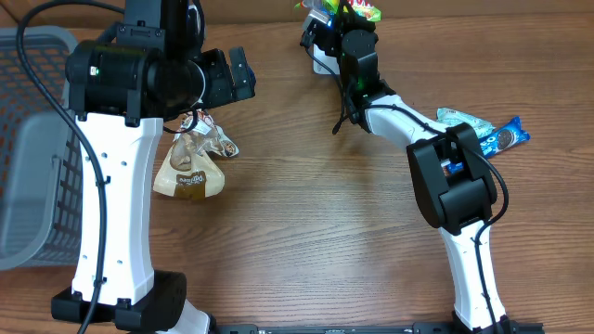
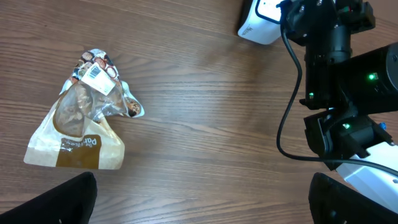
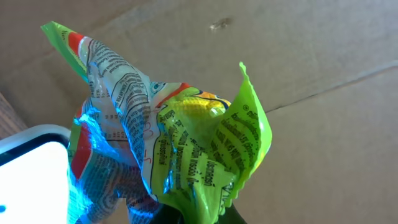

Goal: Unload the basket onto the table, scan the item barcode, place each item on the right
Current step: 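Lift the snack bag and hold it over the scanner window, then carry the snack bag right and drop it near the Oreo pack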

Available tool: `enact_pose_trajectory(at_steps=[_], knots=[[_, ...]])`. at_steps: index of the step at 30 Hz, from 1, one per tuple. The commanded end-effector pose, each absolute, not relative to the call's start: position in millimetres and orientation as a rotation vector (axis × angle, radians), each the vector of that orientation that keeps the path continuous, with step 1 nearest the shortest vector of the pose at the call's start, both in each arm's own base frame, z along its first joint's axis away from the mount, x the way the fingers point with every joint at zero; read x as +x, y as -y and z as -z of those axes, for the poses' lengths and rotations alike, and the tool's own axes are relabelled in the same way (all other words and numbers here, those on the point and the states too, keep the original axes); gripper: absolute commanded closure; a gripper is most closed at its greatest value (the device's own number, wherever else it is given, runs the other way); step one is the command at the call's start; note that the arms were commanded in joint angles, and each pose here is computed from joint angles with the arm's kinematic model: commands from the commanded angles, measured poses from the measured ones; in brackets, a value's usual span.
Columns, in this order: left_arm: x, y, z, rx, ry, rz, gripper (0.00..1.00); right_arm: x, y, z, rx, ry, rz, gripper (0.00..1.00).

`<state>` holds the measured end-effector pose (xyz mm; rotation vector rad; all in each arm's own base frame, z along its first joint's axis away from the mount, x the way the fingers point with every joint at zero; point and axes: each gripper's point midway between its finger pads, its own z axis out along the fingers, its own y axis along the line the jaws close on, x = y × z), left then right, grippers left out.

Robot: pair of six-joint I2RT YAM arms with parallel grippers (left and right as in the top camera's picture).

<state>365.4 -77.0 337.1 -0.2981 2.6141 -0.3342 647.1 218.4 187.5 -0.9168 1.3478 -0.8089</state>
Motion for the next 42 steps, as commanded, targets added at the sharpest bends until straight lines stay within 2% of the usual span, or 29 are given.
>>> enact_pose_trajectory(at_steps=[1, 7, 14, 17, 18, 23, 24, 25, 30, 37, 42], knots=[[367, 77, -338, -0.299, -2.608, 0.329, 0.00, 644, -222, -232, -0.807, -1.254, 0.820, 0.96], [367, 77, -338, -0.299, -2.608, 0.329, 0.01, 631, -229, -278, -0.802, -1.167, 0.870, 0.96], [367, 77, -338, -0.299, -2.608, 0.329, 0.00, 586, -247, -317, -0.772, -1.446, 0.522, 0.96], [367, 77, -338, -0.299, -2.608, 0.329, 0.00, 542, -256, -334, -0.747, -1.603, 0.229, 0.96], [367, 77, -338, -0.299, -2.608, 0.329, 0.00, 510, -262, -345, -0.699, -1.699, -0.030, 0.96], [367, 77, -338, -0.299, -2.608, 0.329, 0.00, 460, -226, -353, -0.317, -2.003, -0.525, 0.96], [367, 77, -338, -0.299, -2.608, 0.329, 0.00, 458, -217, -349, -0.244, -2.046, -0.548, 0.96], [367, 77, -338, -0.299, -2.608, 0.329, 0.01, 458, -174, -337, 0.002, -2.154, -0.573, 0.96], [367, 77, -338, -0.299, -2.608, 0.329, 0.00, 458, -58, -282, 0.539, -2.326, -0.493, 0.96], [367, 77, -338, -0.299, -2.608, 0.329, 0.00, 440, 78, -192, 0.994, -2.425, -0.221, 0.96], [367, 77, -338, -0.299, -2.608, 0.329, 0.00, 425, 123, -136, 1.234, -2.461, -0.094, 0.96]])
